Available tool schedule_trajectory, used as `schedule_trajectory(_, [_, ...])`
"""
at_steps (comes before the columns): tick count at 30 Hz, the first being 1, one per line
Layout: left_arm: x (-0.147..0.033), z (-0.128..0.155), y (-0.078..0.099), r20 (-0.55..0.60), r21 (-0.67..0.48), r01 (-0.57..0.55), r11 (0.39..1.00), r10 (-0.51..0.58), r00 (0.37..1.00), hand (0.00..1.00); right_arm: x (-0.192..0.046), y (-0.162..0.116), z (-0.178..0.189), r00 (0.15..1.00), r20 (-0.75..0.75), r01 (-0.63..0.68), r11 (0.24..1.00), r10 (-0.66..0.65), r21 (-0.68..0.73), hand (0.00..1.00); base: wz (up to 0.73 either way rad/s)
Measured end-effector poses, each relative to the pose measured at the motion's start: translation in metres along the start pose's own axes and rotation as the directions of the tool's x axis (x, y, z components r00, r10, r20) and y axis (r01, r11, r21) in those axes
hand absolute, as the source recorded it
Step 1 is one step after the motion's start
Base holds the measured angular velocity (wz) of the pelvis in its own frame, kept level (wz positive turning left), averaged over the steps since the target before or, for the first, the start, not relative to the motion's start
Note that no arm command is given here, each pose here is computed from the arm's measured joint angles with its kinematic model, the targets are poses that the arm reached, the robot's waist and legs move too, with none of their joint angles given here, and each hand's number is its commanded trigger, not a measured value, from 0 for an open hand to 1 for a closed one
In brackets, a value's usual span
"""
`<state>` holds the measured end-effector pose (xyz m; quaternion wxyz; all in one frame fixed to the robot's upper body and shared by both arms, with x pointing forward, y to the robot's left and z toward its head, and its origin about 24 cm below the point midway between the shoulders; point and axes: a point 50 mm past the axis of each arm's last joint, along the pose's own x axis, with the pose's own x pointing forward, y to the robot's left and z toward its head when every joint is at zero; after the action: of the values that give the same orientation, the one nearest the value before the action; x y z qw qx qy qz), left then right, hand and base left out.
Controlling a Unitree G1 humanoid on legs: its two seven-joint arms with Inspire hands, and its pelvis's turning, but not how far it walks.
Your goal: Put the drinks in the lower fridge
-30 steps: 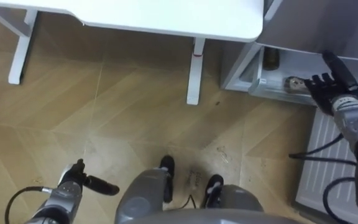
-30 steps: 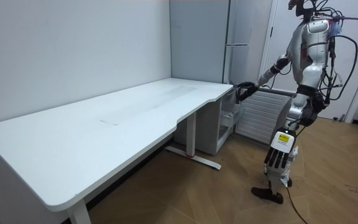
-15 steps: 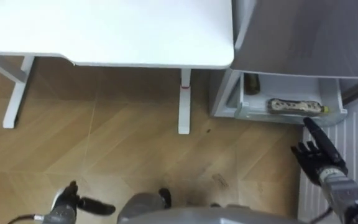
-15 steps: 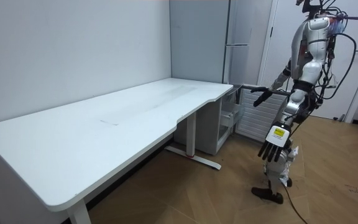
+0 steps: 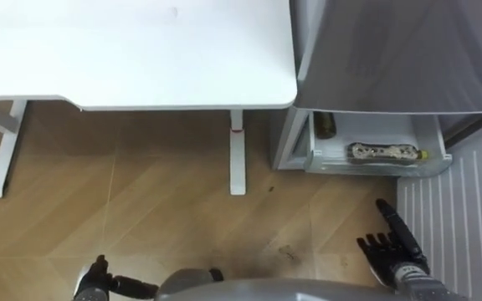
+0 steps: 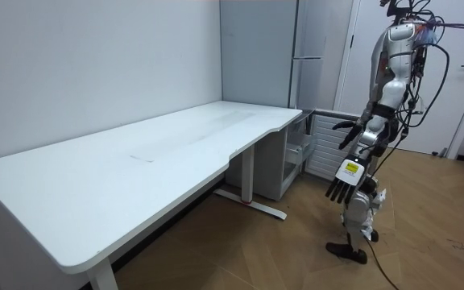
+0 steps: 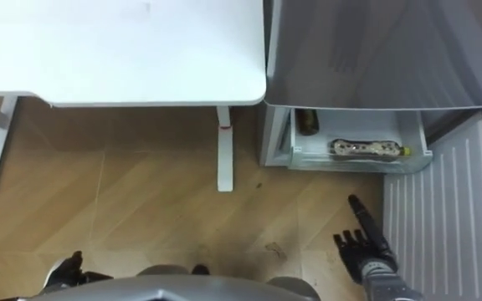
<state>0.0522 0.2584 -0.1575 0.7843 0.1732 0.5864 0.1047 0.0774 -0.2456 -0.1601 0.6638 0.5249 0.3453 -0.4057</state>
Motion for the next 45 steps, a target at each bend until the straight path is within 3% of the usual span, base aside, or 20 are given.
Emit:
schedule_trajectory(8, [0.0,-0.003,0.001,-0.001,0.039,-0.027,0.999,0.027,1.0,0.0,-0.004,-0.013,-0.001,1.0,0.006,0.02,1.0,-0.02,0.007,0.0,-0.01])
schedule_trajectory(20, [-0.007,-0.041,0.002,-0.125,0.037,-0.007,0.999,0.012,0.992,0.0,-0.008,-0.024,0.0,0.999,0.027,0.044,0.996,-0.046,0.079,0.0,0.0])
schedule_trajectory(31, [-0.008,-0.042,0.002,-0.135,0.081,0.003,0.997,0.008,0.991,0.0,-0.008,-0.025,0.009,0.995,0.081,0.036,0.977,-0.054,0.211,0.0,0.08])
schedule_trajectory(36, [-0.005,-0.033,0.003,-0.111,0.086,0.007,0.996,0.003,0.994,0.0,-0.001,-0.001,0.011,0.996,0.09,-0.022,0.975,0.002,0.222,0.0,-0.01])
schedule_trajectory(39, [-0.001,-0.017,0.003,-0.07,0.105,0.01,0.994,-0.002,0.998,0.0,0.006,0.026,0.013,0.992,0.105,-0.088,0.969,0.065,0.233,0.0,-0.09])
schedule_trajectory(45, [0.006,0.034,0.006,0.078,0.094,-0.044,0.995,0.037,0.996,0.0,0.015,0.086,0.018,0.975,0.142,-0.2,0.952,0.17,0.231,0.0,-0.01])
